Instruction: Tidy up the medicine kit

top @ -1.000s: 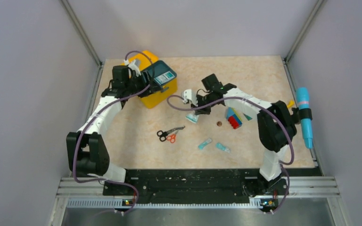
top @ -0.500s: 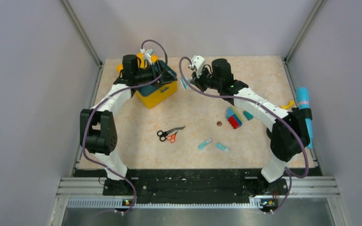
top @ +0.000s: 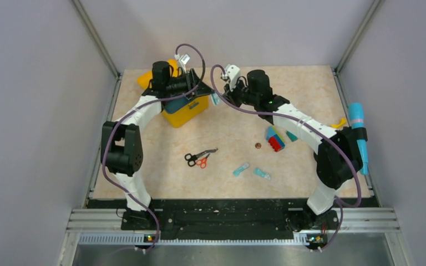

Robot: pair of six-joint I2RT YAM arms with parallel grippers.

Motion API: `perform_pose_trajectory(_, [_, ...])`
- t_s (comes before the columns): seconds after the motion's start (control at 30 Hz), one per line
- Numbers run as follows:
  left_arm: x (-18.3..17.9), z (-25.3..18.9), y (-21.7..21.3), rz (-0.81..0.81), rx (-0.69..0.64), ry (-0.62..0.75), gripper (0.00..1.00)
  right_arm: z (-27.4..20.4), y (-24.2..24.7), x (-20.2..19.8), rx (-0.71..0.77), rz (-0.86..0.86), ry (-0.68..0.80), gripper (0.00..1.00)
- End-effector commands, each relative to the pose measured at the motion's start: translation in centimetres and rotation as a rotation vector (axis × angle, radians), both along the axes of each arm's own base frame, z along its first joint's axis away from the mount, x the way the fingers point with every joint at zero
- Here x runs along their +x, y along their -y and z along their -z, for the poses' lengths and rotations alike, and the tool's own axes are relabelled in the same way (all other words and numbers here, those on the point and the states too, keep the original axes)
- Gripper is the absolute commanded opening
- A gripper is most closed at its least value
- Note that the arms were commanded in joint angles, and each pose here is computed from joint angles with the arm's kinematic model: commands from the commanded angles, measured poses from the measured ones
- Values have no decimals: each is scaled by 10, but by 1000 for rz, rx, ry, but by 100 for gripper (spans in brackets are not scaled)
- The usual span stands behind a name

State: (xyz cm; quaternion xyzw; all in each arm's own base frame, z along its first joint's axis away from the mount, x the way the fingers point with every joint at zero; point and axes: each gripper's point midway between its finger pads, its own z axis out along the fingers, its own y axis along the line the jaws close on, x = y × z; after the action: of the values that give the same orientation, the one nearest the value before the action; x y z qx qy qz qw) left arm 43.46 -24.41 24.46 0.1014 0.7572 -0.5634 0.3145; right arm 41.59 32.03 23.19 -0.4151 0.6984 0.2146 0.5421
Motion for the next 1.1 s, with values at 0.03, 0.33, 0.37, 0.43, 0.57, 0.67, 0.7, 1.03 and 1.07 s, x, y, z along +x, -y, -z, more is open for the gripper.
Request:
perform_pose_trajectory(0.03, [3,-24,8,48,-31,86,35,-17,-17,6,39,-4,48,0])
perform_pose_trajectory(0.33, [6,-27,3,21,-19,96,0,-14,-8,3,18,20,31,41])
perform_pose_trajectory(0.37, [8,-29,-1,1,-17,100,0,-10,-3,-2,7,18,3,48])
perform_pose_trajectory(0.43, [16,-37,-11,-57,-20,103,0,-13,7,-10,11,7,-31,59])
perform_pose_trajectory(0.57, [37,-53,-37,-200,-16,120,0,-13,35,-22,29,39,-96,67])
perform_pose_trajectory(0.67, [54,-53,-64,-363,29,86,0,-6,50,-29,17,65,-143,67])
perform_pose_trajectory(0.7, [58,-50,-71,-402,39,63,0,-2,55,-30,9,74,-153,67])
perform_pose_trajectory(1.03, [73,-14,-117,-529,120,-34,0,23,68,-39,-27,98,-216,67])
perform_pose_trajectory(1.07, [74,-7,-118,-525,135,-39,0,24,68,-38,-31,97,-216,67])
